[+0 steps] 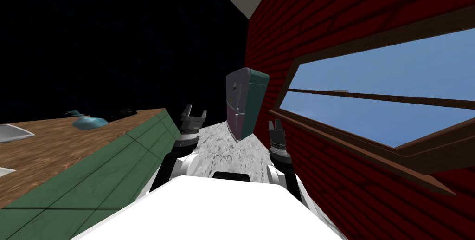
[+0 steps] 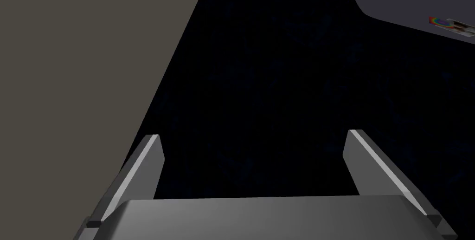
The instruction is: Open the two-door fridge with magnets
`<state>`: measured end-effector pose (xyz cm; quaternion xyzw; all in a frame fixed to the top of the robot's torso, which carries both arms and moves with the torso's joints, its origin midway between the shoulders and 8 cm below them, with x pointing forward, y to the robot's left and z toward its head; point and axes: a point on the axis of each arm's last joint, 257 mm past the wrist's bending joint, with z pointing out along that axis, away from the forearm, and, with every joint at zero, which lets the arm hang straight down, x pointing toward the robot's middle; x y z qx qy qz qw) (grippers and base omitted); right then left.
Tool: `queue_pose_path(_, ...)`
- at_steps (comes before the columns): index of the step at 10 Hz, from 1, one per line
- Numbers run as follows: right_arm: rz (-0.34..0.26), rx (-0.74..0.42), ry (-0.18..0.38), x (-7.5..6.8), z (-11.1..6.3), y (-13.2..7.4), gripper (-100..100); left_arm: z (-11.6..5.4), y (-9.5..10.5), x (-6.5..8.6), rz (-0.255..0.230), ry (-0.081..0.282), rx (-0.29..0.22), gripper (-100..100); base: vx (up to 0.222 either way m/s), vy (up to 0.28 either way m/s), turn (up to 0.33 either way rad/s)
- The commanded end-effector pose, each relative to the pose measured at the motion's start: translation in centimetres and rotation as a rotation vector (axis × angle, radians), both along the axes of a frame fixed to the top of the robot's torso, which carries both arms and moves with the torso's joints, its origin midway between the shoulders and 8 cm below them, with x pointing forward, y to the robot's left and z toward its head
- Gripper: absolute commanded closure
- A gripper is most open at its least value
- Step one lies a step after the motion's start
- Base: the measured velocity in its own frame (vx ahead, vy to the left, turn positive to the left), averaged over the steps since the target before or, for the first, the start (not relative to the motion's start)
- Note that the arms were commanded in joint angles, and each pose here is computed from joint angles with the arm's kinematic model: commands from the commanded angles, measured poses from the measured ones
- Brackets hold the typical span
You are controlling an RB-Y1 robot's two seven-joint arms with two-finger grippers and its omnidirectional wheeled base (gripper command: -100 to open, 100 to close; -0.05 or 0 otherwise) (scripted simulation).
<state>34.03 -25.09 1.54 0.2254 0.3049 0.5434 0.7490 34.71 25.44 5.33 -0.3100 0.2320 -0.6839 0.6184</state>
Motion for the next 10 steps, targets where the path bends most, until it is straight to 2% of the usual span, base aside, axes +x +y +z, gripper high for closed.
queue_pose_path(1,0.0,0.0,0.0,0.0,0.0,0.0,0,0.0,0.0,0.0,0.0,0.0,0.0,0,0.0,0.0,0.0)
queue_pose_path(9,0.0,0.0,0.0,-0.01,0.02,0.0,0,0.02,0.0,-0.01,0.0,0.0,0.0,0,0.0,0.0,0.0)
queue_pose_path(10,0.006,-0.042,0.009,0.36,-0.25,0.56,-100,0.02,0.0,-0.01,0.0,0.0,0.0,0,0.012,0.008,-0.014)
